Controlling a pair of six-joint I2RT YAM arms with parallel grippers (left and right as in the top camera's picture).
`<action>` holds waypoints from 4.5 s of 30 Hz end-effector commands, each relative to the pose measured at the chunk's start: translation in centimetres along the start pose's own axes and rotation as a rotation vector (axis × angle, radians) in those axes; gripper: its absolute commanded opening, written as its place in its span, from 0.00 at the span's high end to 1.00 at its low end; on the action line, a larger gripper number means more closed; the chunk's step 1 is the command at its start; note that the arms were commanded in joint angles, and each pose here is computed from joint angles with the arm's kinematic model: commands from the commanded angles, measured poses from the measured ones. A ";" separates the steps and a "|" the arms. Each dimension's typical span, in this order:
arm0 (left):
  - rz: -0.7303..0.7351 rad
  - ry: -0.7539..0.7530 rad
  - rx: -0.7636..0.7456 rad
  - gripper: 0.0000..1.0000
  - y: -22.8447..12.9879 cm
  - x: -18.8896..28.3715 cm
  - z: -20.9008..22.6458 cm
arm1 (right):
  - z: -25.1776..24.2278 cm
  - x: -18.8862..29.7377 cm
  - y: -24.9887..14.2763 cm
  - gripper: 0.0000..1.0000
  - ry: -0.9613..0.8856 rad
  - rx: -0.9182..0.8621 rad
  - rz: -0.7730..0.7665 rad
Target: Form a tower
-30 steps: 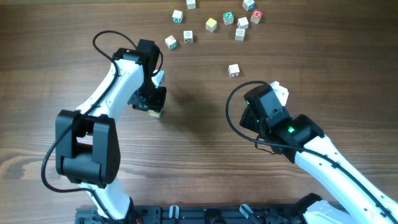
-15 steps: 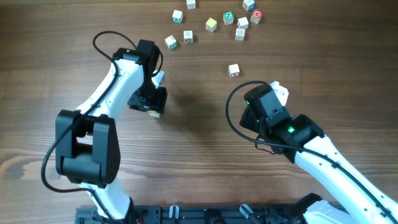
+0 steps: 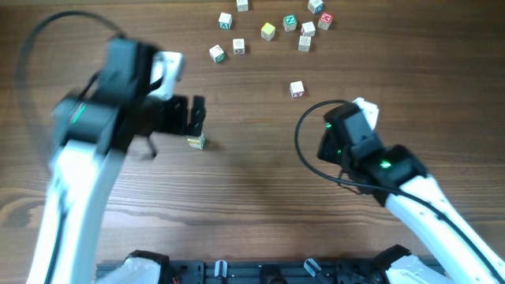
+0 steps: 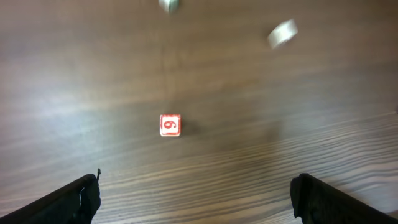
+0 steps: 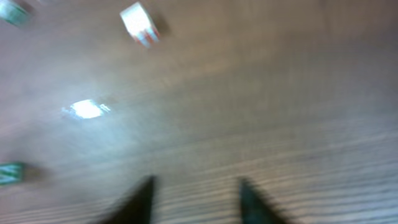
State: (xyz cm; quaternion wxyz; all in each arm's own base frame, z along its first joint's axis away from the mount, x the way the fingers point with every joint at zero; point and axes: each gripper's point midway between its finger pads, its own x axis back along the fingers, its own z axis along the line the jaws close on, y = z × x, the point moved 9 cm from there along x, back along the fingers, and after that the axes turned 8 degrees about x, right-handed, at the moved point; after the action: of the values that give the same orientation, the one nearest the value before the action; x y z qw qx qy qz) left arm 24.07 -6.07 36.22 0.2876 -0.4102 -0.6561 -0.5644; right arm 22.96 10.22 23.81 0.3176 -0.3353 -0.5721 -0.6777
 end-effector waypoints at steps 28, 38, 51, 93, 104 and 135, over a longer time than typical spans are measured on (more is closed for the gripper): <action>-0.393 -0.107 0.051 0.00 -14.0 13.2 1.6 | -9.0 24.5 -4.2 0.00 0.164 0.372 -0.666; -0.393 -0.107 0.051 0.00 -14.0 13.2 1.6 | -6.6 17.7 -4.8 0.00 0.379 0.487 -1.267; -0.393 -0.107 0.051 0.00 -14.0 13.2 1.6 | -8.5 3.1 -7.0 0.00 0.291 0.408 -1.113; -0.960 0.064 -0.048 0.00 -16.9 -10.3 8.8 | -9.6 -0.2 -8.3 0.00 0.244 0.278 -0.959; -0.977 0.081 0.100 0.00 -17.2 -11.1 9.5 | -9.6 -0.2 -8.3 0.00 0.244 0.278 -0.960; -0.976 0.051 0.119 0.00 -17.1 -11.2 9.3 | -9.6 -0.2 -8.3 0.00 0.244 0.278 -0.960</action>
State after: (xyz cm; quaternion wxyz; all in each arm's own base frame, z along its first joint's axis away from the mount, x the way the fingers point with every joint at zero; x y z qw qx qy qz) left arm 15.62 0.17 16.65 0.0259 -0.0270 -0.7917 -0.6098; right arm 15.47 2.11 17.66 0.0866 0.0944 -0.7096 -0.6929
